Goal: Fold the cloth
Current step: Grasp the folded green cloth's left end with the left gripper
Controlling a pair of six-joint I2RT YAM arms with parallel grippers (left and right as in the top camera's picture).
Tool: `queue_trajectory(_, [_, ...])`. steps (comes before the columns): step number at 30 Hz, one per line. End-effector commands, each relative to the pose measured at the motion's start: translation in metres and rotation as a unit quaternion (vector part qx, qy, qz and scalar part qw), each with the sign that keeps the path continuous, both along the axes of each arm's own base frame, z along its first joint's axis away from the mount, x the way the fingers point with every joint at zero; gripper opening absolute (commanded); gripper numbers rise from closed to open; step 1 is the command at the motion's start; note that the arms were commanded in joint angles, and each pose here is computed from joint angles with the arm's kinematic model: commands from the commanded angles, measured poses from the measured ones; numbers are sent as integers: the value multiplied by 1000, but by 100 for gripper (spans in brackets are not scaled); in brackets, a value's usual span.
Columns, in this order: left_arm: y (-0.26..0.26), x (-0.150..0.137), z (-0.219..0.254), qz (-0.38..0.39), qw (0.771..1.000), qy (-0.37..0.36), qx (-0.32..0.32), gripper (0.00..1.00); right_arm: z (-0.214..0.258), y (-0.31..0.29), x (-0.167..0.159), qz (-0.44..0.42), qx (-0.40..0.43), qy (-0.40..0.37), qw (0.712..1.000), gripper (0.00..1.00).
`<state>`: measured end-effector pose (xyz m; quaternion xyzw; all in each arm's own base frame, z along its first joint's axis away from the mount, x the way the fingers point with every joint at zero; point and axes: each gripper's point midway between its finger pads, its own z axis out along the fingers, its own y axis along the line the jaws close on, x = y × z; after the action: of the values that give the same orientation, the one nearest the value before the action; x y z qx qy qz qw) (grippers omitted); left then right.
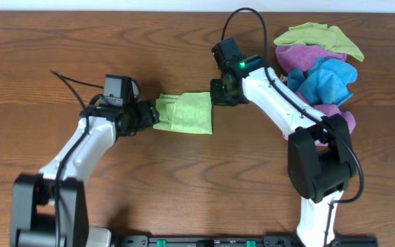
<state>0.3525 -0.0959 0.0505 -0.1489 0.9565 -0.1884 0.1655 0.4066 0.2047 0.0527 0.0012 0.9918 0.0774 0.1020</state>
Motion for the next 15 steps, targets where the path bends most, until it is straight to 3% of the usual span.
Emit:
queue_trajectory(1, [-15, 5, -9, -14, 999, 8, -41, 78, -12, 3, -10, 1, 7, 19, 1000, 1])
queue_trajectory(7, [-27, 11, -17, -15, 997, 13, -79, 84, -37, 3, -18, -1, 6, 37, 999, 1])
queue_trajectory(15, [-35, 13, -11, -29, 994, 5, -104, 90, -39, 46, -21, 31, 69, 35, 996, 2])
